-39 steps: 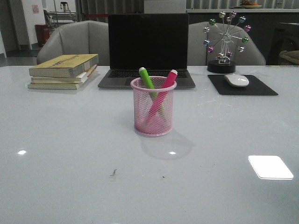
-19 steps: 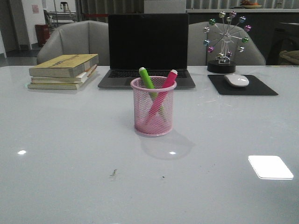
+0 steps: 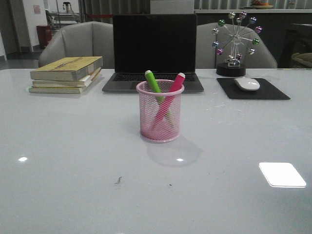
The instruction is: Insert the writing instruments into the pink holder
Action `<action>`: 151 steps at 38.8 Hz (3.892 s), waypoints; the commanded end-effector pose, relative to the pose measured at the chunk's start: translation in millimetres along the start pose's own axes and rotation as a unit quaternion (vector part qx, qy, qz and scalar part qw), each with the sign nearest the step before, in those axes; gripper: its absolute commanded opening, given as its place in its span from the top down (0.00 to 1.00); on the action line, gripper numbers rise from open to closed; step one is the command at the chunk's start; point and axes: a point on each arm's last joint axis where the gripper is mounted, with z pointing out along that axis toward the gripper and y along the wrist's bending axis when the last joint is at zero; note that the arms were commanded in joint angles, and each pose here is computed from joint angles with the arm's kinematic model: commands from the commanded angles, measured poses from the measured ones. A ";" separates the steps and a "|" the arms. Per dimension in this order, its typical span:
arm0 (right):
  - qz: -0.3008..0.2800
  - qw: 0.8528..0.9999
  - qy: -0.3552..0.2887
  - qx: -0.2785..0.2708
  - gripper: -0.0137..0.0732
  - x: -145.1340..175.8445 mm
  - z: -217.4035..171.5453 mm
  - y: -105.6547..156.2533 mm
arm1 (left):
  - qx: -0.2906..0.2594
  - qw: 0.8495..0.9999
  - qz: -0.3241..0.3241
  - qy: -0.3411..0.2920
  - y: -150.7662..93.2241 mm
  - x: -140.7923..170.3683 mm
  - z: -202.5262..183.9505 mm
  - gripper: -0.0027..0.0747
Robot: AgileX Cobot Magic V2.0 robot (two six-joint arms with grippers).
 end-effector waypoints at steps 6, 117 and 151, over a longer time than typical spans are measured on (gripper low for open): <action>-0.006 0.999 -0.053 0.006 0.81 -15.9 -4.7 -1.5 | -0.007 0.998 -0.001 -0.057 1.3 -17.9 -2.3 0.66; 0.053 0.986 -0.155 -0.020 0.81 137.8 -4.5 8.4 | -0.007 0.998 -0.001 -0.058 1.3 -18.1 -2.3 0.66; 0.053 0.986 -0.155 -0.020 0.81 137.8 -4.5 8.4 | -0.007 0.998 -0.004 -0.065 1.3 -19.8 -5.6 0.85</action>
